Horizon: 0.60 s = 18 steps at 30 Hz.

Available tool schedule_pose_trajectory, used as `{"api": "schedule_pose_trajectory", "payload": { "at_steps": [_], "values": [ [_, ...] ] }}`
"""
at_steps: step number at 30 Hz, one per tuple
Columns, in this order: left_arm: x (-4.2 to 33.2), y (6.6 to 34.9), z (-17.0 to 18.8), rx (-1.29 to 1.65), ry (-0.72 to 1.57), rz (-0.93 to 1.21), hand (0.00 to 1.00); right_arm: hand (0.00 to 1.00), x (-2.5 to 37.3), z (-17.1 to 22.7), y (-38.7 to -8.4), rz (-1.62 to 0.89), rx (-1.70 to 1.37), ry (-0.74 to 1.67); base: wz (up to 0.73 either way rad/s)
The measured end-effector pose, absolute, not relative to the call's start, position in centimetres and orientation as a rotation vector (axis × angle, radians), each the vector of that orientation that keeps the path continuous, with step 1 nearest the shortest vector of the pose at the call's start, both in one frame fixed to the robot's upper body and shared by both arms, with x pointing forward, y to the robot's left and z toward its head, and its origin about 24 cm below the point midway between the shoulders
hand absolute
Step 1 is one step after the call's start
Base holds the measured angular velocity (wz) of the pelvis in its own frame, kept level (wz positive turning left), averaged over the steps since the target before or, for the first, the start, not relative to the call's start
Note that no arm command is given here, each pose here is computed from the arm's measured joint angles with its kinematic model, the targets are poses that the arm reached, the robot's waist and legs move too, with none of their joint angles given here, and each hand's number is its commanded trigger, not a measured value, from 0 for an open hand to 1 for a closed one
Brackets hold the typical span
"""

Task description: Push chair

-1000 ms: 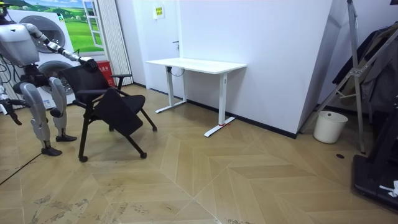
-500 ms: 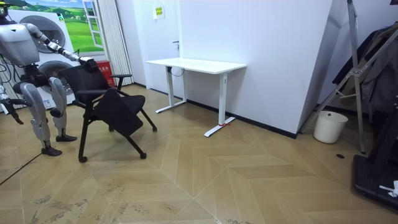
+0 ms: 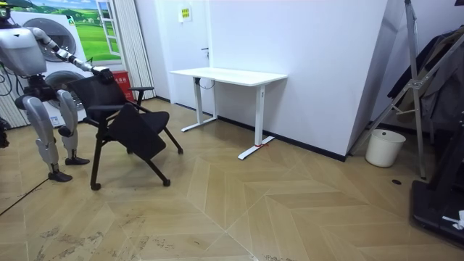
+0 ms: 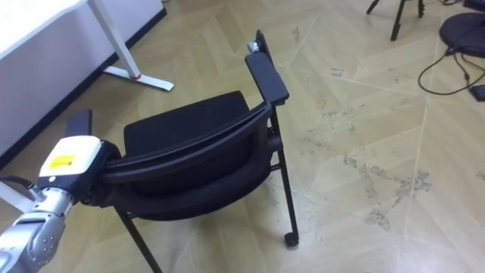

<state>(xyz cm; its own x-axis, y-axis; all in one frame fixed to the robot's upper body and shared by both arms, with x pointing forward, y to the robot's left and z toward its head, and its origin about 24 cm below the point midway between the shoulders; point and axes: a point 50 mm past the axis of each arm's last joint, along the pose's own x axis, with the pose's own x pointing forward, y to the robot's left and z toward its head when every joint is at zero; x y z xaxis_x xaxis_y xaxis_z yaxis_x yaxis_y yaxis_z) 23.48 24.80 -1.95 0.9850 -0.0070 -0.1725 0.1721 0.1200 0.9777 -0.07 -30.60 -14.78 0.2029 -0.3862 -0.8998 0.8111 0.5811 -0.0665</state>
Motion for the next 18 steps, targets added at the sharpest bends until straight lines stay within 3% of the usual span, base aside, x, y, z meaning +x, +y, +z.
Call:
{"api": "schedule_pose_trajectory", "payload": {
  "at_steps": [4, 10, 18],
  "values": [
    [23.4, 25.9, -1.7, 1.467, 0.139, -0.126, 1.0, 0.0, -0.3, -13.4, -33.2, -1.115, 0.499, 0.911, -0.14],
    [23.2, 26.9, -1.5, 1.489, 0.134, -0.11, 1.0, 0.0, 5.0, -7.9, -37.7, -1.226, 0.296, 0.534, -0.09],
    [23.4, 27.3, -0.7, 1.477, 0.082, -0.087, 1.0, 0.0, 11.9, 1.9, -38.6, -1.254, 0.027, 0.04, -0.09]
  ]
}}
